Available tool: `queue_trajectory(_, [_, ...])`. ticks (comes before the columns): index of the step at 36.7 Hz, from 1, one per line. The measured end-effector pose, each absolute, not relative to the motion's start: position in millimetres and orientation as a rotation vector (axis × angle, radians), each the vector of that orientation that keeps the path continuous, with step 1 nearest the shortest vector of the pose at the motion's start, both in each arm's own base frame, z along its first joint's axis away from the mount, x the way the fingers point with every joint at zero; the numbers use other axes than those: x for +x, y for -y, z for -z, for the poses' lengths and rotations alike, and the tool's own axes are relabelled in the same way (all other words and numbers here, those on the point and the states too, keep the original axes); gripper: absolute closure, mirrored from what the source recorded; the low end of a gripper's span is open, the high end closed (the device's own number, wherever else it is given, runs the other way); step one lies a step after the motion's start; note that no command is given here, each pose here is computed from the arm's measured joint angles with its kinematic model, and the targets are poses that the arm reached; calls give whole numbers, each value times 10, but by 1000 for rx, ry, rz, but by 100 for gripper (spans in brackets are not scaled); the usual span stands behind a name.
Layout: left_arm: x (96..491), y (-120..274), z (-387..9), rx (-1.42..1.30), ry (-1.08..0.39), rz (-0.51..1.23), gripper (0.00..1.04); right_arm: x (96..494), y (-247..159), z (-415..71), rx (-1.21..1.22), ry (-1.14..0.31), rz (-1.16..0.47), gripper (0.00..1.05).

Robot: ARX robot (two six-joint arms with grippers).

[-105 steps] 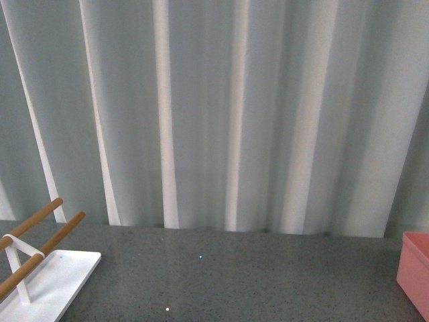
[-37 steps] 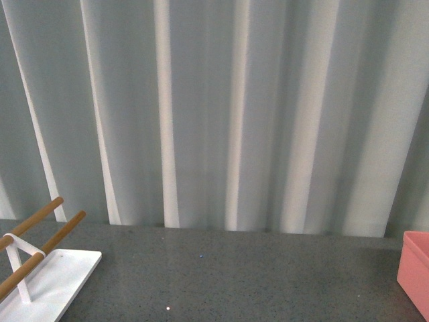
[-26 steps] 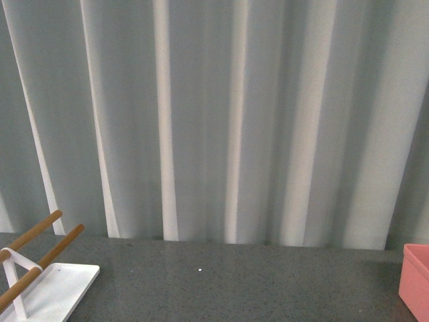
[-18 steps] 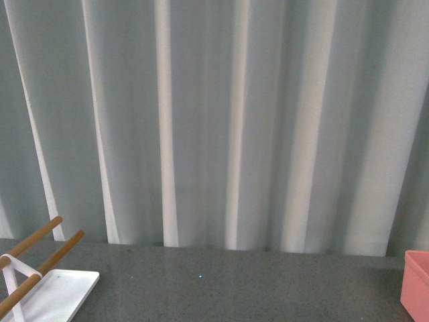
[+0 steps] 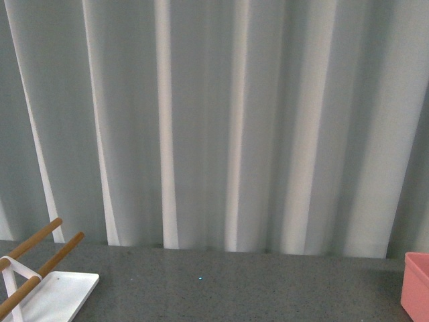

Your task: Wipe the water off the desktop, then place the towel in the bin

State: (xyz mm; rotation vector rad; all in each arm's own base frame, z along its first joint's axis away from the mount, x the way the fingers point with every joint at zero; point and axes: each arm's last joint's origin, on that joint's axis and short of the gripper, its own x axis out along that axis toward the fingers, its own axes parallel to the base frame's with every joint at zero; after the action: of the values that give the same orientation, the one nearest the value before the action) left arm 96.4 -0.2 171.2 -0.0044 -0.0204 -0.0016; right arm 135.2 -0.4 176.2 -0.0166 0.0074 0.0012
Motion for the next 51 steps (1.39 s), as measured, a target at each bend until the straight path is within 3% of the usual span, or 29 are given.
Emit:
queue_trajectory(47, [964, 2, -1713, -4, 22, 2, 7, 971, 2, -1682, -10, 11, 2, 101])
queue_trajectory(48, [964, 2, -1713, -4, 22, 2, 7, 971, 2, -1682, -11, 11, 2, 100])
queue_trajectory(51, [964, 2, -1713, -4, 22, 2, 7, 971, 3, -1682, -10, 11, 2, 81])
